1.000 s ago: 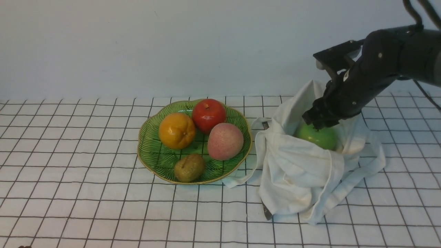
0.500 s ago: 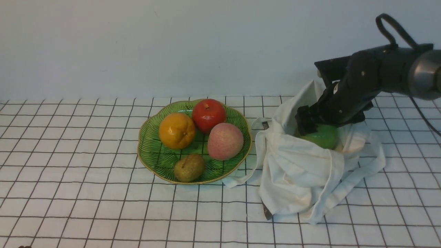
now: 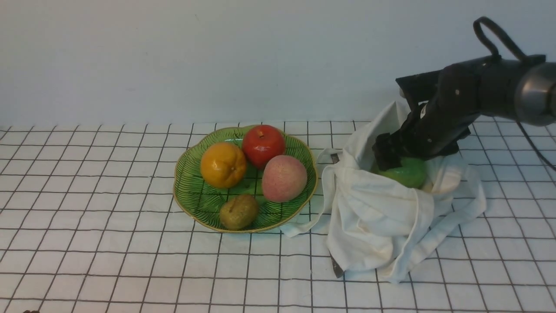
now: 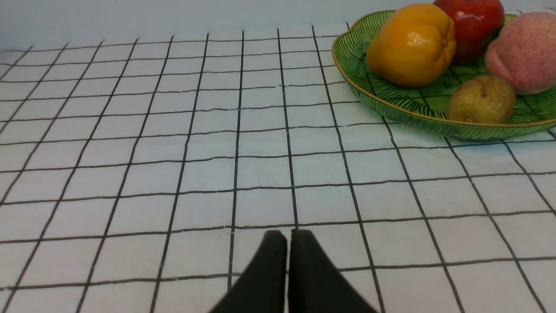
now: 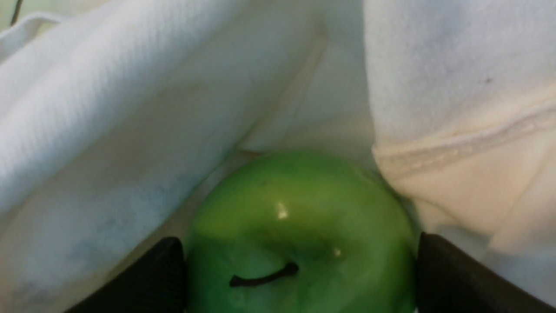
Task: Take the fruit out of the bag on the white checkered tablecloth and place them on the plate.
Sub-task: 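Reach into the cloth bag and grasp a fruit inside it with the right gripper, then move the fruit from the bag and place it onto the plate with the right gripper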
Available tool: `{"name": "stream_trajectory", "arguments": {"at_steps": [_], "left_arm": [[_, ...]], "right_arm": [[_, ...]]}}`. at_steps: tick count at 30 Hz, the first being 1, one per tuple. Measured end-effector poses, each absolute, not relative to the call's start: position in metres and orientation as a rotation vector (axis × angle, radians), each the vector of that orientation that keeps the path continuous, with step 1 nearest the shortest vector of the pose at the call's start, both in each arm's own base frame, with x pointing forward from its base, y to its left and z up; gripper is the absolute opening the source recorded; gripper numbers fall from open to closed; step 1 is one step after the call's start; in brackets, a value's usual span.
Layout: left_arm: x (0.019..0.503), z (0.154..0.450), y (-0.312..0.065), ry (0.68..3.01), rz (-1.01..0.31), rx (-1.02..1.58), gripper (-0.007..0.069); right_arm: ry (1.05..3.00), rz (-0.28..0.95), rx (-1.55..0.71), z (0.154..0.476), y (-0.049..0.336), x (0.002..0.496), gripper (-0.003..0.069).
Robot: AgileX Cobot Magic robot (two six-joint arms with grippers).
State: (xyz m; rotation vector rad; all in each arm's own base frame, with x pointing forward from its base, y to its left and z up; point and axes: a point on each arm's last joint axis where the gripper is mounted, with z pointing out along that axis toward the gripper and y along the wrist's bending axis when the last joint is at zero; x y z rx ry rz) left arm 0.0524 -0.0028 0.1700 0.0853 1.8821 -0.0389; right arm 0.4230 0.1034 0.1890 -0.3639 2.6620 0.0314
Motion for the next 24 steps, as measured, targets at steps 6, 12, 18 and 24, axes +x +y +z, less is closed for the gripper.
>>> {"name": "stream_trajectory", "arguments": {"at_steps": [6, 12, 18, 24], "left_arm": [[0.052, 0.17, -0.003, 1.882, -0.039, 0.085, -0.0008], [0.052, 0.17, -0.003, 1.882, -0.039, 0.085, -0.0008], [0.052, 0.17, -0.003, 1.882, -0.039, 0.085, -0.0008], [0.052, 0.17, -0.003, 1.882, -0.039, 0.085, -0.0008]], "right_arm": [[2.66, 0.03, -0.362, 0.206, 0.101, 0.415, 0.0617], [2.521, 0.049, -0.34, 0.269, 0.097, 0.398, 0.0617], [2.389, 0.24, -0.261, 0.328, 0.102, 0.37, 0.0617], [2.267, 0.494, -0.434, 0.329, 0.162, 0.361, 0.0617]]}}
